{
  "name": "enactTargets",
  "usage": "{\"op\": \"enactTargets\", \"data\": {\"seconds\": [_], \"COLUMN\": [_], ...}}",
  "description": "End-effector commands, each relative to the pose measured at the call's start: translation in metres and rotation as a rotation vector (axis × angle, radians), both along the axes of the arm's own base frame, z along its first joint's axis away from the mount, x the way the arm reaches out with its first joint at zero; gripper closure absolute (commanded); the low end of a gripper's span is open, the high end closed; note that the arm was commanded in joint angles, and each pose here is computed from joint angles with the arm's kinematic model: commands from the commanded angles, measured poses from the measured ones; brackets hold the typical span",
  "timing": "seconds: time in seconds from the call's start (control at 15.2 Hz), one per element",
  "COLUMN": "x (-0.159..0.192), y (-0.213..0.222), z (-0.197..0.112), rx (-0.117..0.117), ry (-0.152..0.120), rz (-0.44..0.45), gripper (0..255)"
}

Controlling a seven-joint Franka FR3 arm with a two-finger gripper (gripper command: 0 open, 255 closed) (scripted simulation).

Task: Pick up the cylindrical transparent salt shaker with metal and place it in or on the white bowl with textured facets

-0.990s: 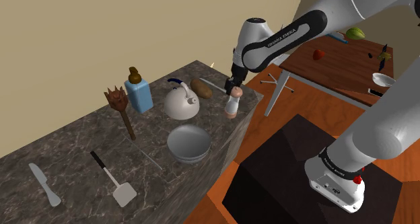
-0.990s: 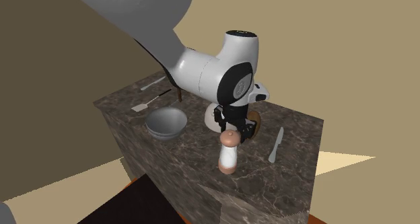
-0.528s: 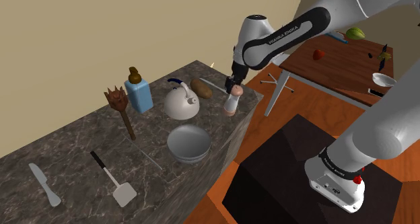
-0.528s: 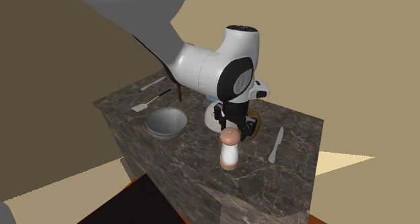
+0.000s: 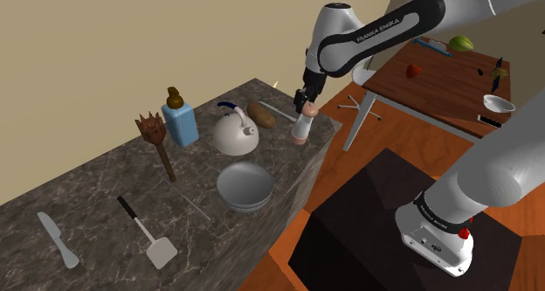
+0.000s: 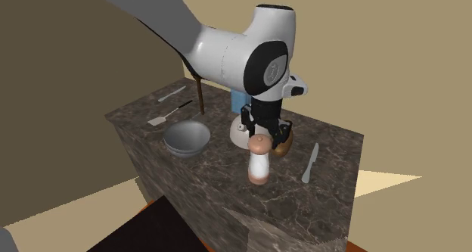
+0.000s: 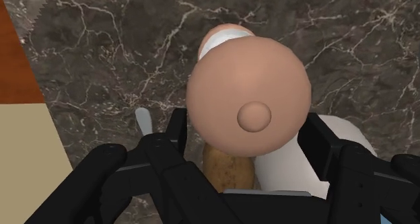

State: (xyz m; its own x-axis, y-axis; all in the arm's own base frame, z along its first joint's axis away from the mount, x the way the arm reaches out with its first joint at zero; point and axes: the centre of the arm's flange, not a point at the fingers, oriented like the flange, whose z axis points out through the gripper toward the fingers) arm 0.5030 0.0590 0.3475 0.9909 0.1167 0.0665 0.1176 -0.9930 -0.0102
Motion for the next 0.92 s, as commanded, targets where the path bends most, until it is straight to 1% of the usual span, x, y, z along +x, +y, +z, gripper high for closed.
{"op": "enactTargets", "data": {"seconds": [0.0, 0.86], "x": [0.000, 0.000], "y": [0.000, 0.000], "z": [0.012, 0.081], "rx": [0.000, 0.000], "ry": [0.000, 0.000], "rz": [0.000, 0.000], "gripper": [255, 255]}}
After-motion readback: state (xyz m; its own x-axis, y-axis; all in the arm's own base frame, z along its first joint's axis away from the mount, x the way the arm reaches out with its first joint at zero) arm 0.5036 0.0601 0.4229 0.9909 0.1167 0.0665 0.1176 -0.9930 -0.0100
